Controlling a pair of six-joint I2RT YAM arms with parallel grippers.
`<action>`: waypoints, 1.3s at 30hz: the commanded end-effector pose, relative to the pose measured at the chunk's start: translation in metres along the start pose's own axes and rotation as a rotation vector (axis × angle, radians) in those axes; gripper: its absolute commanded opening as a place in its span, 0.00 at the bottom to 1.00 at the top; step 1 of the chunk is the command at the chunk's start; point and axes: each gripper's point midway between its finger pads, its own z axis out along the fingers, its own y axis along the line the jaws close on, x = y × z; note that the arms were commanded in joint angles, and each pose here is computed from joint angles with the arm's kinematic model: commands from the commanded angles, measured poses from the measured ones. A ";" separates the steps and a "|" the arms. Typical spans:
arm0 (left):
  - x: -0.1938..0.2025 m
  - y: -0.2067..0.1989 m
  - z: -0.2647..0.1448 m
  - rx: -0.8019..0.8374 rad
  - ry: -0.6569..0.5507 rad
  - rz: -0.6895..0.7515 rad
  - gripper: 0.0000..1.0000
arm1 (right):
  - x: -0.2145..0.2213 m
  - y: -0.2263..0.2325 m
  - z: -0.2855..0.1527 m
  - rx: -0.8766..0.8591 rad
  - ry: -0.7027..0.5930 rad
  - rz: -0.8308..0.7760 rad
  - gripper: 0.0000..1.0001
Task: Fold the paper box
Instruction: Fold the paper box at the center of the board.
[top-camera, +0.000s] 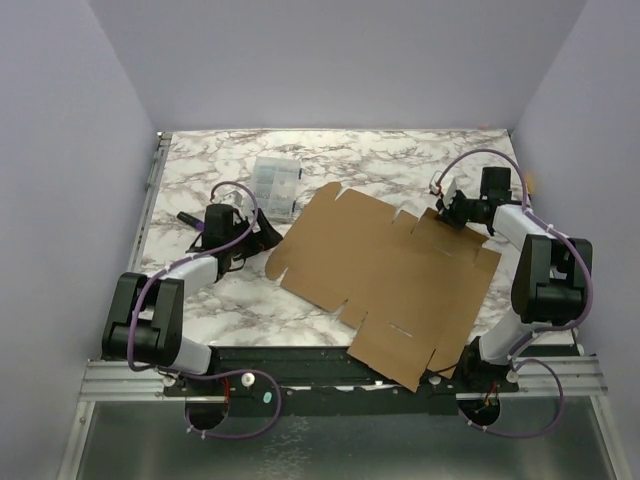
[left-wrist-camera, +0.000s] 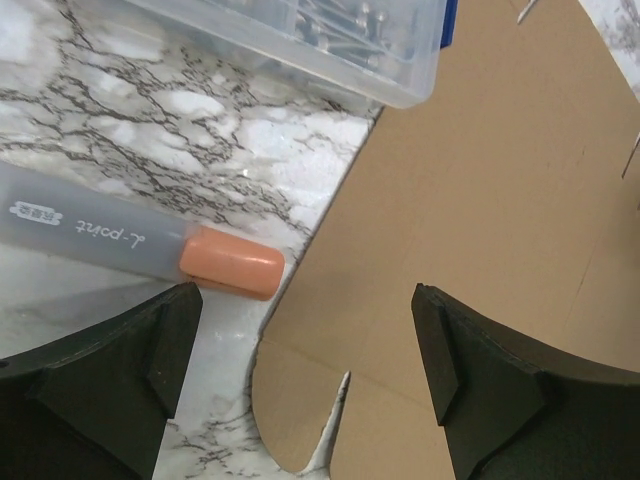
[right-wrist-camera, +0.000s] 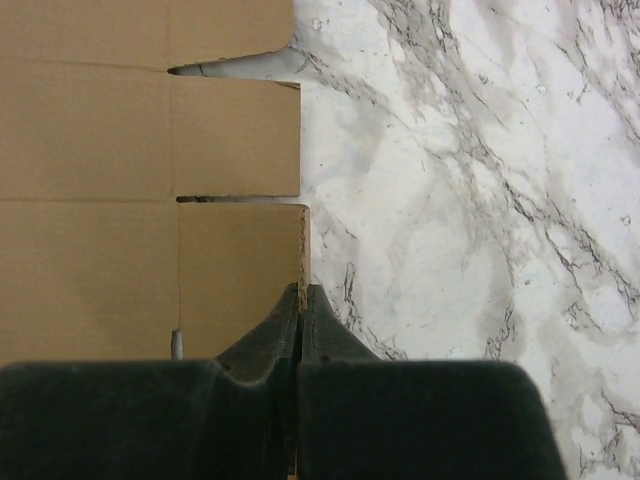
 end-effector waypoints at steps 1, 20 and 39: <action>0.001 -0.021 -0.016 0.069 0.025 -0.002 0.94 | -0.003 -0.005 0.003 -0.001 -0.020 0.016 0.00; 0.110 -0.075 -0.083 0.023 0.097 -0.472 0.88 | -0.054 0.001 -0.023 -0.063 -0.080 0.224 0.62; 0.128 -0.051 -0.047 -0.015 -0.111 -0.640 0.63 | -0.118 0.114 -0.035 -0.301 -0.191 0.214 0.62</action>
